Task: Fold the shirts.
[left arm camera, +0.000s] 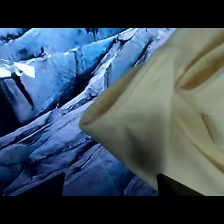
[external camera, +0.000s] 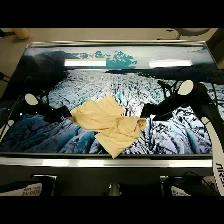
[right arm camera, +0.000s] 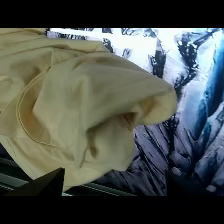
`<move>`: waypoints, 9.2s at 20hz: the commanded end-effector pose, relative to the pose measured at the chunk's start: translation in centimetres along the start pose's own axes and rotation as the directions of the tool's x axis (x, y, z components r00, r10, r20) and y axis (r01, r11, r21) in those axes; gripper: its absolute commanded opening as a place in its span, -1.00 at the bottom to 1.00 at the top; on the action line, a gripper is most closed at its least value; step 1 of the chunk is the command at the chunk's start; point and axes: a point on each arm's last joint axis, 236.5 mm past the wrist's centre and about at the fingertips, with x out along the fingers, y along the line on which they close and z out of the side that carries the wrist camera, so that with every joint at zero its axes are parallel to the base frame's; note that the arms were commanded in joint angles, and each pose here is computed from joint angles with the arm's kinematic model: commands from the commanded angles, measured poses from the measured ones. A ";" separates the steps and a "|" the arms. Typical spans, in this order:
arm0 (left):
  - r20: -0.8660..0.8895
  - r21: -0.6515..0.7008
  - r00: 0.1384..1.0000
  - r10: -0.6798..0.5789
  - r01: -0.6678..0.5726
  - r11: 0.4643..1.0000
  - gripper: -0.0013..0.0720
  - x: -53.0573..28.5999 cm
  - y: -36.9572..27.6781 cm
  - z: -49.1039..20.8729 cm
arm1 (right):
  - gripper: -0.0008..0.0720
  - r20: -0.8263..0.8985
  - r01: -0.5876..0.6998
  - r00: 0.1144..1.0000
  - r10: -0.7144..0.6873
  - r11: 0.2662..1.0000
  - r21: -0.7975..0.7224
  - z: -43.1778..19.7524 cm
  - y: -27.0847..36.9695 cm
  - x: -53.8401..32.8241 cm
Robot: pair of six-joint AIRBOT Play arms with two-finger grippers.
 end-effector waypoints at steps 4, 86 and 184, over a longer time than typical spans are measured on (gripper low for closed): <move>0.031 -0.130 0.991 -0.128 0.131 0.983 0.57 4.5 -2.4 0.7 | 0.93 -0.023 -0.102 0.994 0.104 0.992 0.076 1.8 0.6 4.4; 0.614 0.453 0.661 -0.431 0.152 0.878 -0.89 -25.2 -12.5 7.8 | -0.92 0.383 -0.197 0.891 0.244 0.967 -0.159 2.8 5.2 -8.3; 0.279 0.106 0.957 0.081 -0.114 0.988 -0.48 -6.6 -3.2 11.0 | -0.88 0.358 -0.165 0.932 0.054 0.944 0.286 14.7 -1.6 1.0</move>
